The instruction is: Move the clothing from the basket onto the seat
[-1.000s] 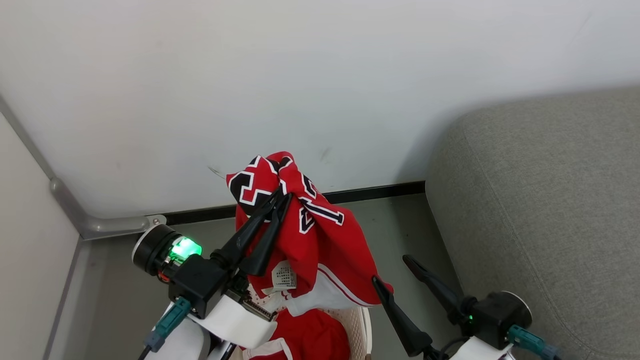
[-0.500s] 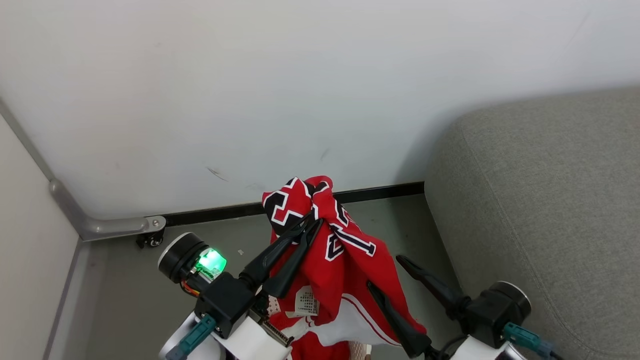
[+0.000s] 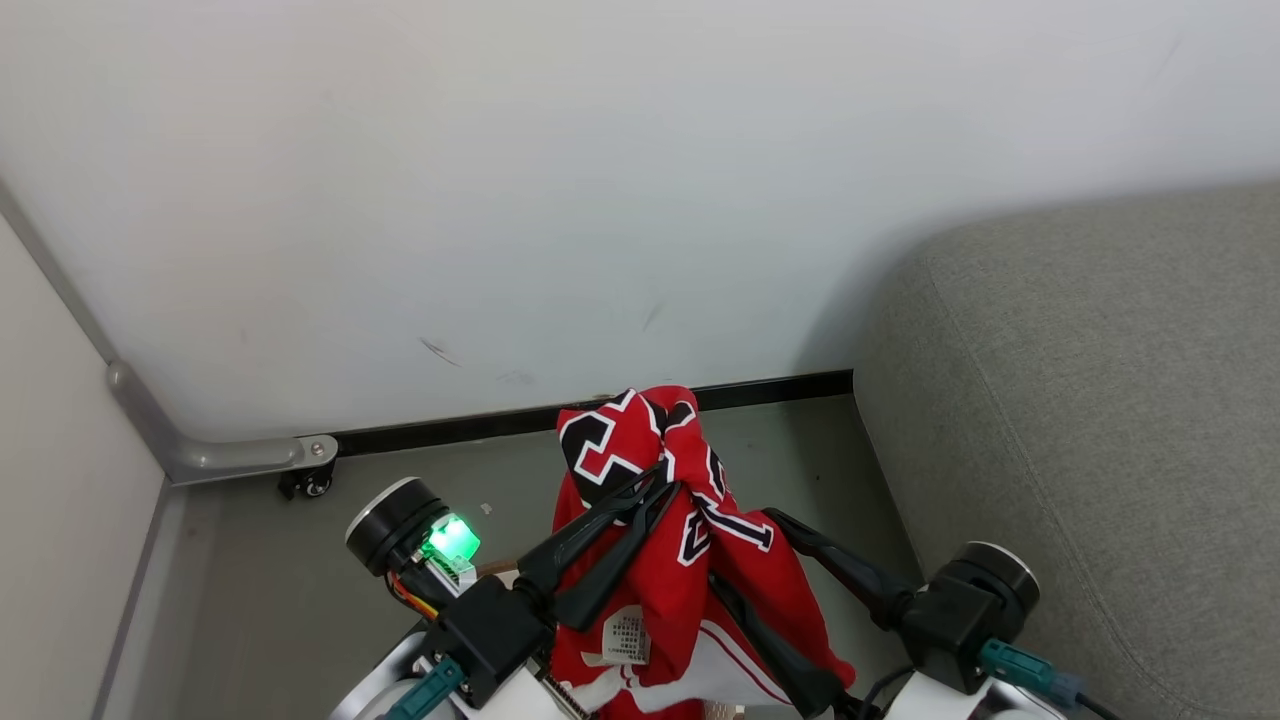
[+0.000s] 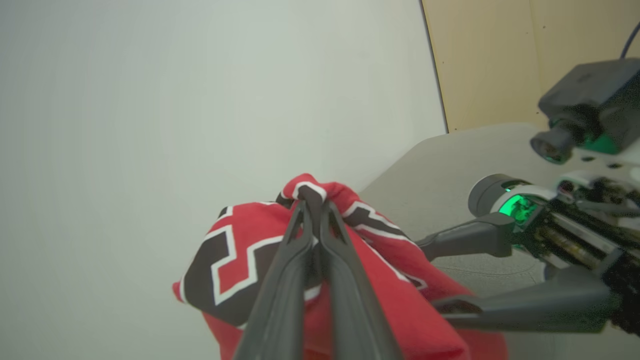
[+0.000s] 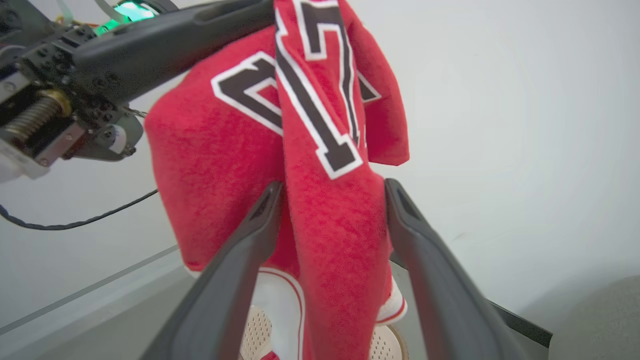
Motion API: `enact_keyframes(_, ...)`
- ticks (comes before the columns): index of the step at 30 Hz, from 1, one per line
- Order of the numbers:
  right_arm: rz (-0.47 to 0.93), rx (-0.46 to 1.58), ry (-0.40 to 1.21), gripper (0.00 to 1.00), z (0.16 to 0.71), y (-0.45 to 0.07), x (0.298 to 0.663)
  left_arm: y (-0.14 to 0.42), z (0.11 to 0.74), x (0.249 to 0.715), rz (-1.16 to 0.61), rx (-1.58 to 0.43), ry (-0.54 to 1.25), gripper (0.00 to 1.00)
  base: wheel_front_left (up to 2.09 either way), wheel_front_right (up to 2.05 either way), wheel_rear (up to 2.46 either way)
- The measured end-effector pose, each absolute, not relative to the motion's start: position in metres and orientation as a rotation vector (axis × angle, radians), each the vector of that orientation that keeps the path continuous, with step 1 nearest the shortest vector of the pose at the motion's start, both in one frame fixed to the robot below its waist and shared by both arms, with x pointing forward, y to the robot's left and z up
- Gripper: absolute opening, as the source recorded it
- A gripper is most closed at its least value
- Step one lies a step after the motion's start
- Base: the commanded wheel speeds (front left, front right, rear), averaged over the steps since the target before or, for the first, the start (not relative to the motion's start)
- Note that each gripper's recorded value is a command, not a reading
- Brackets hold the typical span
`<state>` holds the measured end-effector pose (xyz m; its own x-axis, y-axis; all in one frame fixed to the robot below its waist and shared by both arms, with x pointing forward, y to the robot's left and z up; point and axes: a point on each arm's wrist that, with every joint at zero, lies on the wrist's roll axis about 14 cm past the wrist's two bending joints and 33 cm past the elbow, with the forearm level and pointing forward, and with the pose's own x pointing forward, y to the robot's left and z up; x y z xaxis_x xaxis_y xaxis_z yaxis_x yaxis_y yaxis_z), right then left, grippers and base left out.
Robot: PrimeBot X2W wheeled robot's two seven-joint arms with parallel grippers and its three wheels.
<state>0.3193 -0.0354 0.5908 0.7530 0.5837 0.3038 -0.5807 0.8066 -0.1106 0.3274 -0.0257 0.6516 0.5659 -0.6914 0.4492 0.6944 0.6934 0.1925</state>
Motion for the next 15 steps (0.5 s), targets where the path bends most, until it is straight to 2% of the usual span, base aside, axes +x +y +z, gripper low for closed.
enact_keyframes(15, 0.720, -0.079, -0.278, 1.00, 0.569, -0.020, 0.311, -0.045, 0.646, 0.308, -0.924, 0.031, -0.524, 0.00, 0.00, 0.00, 0.00)
